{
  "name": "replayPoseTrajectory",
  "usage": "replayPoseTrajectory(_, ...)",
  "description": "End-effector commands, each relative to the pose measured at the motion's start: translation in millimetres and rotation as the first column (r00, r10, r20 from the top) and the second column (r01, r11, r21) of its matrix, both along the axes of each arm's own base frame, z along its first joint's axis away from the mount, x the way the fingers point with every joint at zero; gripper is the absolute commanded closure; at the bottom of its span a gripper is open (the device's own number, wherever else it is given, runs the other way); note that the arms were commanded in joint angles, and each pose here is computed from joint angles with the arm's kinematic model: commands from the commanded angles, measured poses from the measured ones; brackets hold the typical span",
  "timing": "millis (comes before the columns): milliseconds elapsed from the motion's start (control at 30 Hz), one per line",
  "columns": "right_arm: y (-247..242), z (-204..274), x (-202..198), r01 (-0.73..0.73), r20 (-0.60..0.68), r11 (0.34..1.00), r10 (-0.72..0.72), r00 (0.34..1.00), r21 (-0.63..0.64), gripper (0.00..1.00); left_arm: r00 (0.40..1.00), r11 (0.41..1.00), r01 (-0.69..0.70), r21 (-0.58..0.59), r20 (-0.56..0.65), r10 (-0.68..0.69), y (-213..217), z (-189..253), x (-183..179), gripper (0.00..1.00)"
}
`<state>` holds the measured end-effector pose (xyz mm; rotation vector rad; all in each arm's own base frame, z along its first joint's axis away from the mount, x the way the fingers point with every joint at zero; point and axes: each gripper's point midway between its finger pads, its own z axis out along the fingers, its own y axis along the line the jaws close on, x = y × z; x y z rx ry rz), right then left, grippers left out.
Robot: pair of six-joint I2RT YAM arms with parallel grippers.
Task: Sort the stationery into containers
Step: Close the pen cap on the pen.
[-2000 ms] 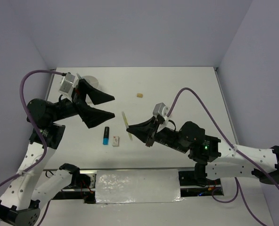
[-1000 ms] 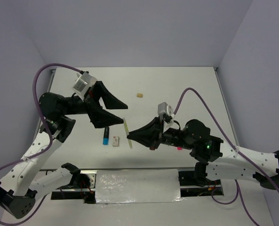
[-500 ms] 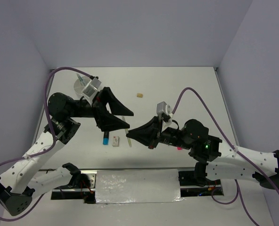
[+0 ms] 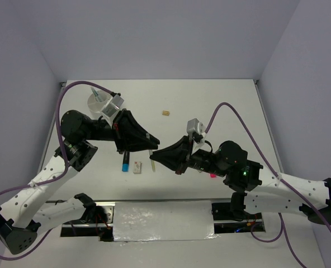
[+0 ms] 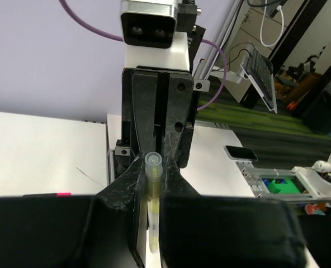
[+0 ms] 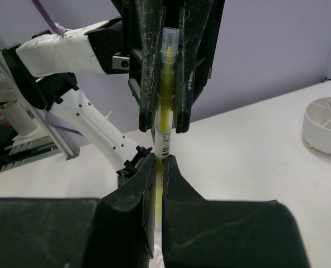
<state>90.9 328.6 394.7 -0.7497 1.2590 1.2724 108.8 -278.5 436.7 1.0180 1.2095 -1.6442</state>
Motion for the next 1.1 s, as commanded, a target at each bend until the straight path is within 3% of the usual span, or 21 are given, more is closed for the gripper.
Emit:
replayPoseTrajectory(0,-8,42,-3,-0.002,0.048,0.993,-0.004,0.999,0.116,1.0,1.0,1.0,-0.009,-0.01,0.018,0.01,-2,2,3,1.0)
replayPoseTrajectory(133,-4,43,-2,-0.007,0.054,0.994,0.001,0.999,0.113,1.0,1.0,1.0,0.009,-0.025,0.016,-0.009,-2,5,1,1.0)
replayPoseTrajectory(233,3,42,-9,-0.05,0.074,0.994,0.043,0.996,0.098,0.73,1.0,1.0,0.01,-0.025,0.012,-0.01,-2,7,1,1.0)
replayPoseTrajectory(267,5,39,-12,-0.075,0.086,0.994,0.067,0.994,0.083,0.6,0.999,0.999,0.026,-0.02,0.021,-0.026,-2,8,-2,1.0)
replayPoseTrajectory(300,8,38,-14,-0.086,0.088,0.994,0.079,0.993,0.071,0.6,0.999,0.999,0.034,-0.018,0.021,-0.033,-2,9,-3,1.0)
replayPoseTrajectory(467,22,29,-13,-0.107,0.085,0.994,0.105,0.991,0.016,0.66,0.998,0.999,0.036,0.011,0.046,-0.036,-2,12,-2,1.0)
replayPoseTrajectory(500,23,27,-12,-0.107,0.084,0.994,0.105,0.991,0.01,0.78,0.999,0.999,0.032,0.03,0.027,-0.033,-2,8,-1,1.0)
replayPoseTrajectory(533,24,26,-12,-0.103,0.083,0.995,0.102,0.991,0.007,0.99,0.998,0.999,0.03,0.031,0.047,-0.031,-2,10,-2,1.0)
replayPoseTrajectory(667,25,23,-10,-0.095,0.085,0.995,0.095,0.992,-0.003,1.0,0.999,0.999,0.016,0.042,0.049,-0.018,-2,11,-1,1.0)
replayPoseTrajectory(700,25,22,-9,-0.091,0.085,0.996,0.091,0.992,-0.001,1.0,0.999,0.999,0.003,0.044,0.04,-0.005,-2,11,1,0.95)
replayPoseTrajectory(733,25,21,-9,-0.09,0.081,0.996,0.09,0.993,-0.001,1.0,0.999,0.999,-0.015,0.045,0.041,0.013,-2,11,4,0.76)
replayPoseTrajectory(800,24,24,-8,-0.084,0.084,0.996,0.083,0.993,0.009,1.0,0.998,0.998,-0.041,0.042,0.045,0.039,-1,12,6,0.61)
replayPoseTrajectory(833,23,25,-8,-0.082,0.084,0.997,0.08,0.993,0.015,1.0,0.998,0.998,-0.049,0.042,0.044,0.047,-1,12,7,0.46)
replayPoseTrajectory(867,22,25,-8,-0.079,0.083,0.997,0.077,0.994,0.019,1.0,0.998,0.998,-0.055,0.04,0.045,0.053,0,13,7,0.23)
replayPoseTrajectory(933,22,24,-5,-0.066,0.08,0.998,0.064,0.995,0.017,1.0,0.996,0.996,-0.085,0.034,0.044,0.084,1,16,9,0.01)
replayPoseTrajectory(1067,22,19,-3,-0.052,0.077,0.999,0.052,0.996,0.003,1.0,0.988,0.988,-0.15,0.028,0.047,0.149,3,27,16,0.01)
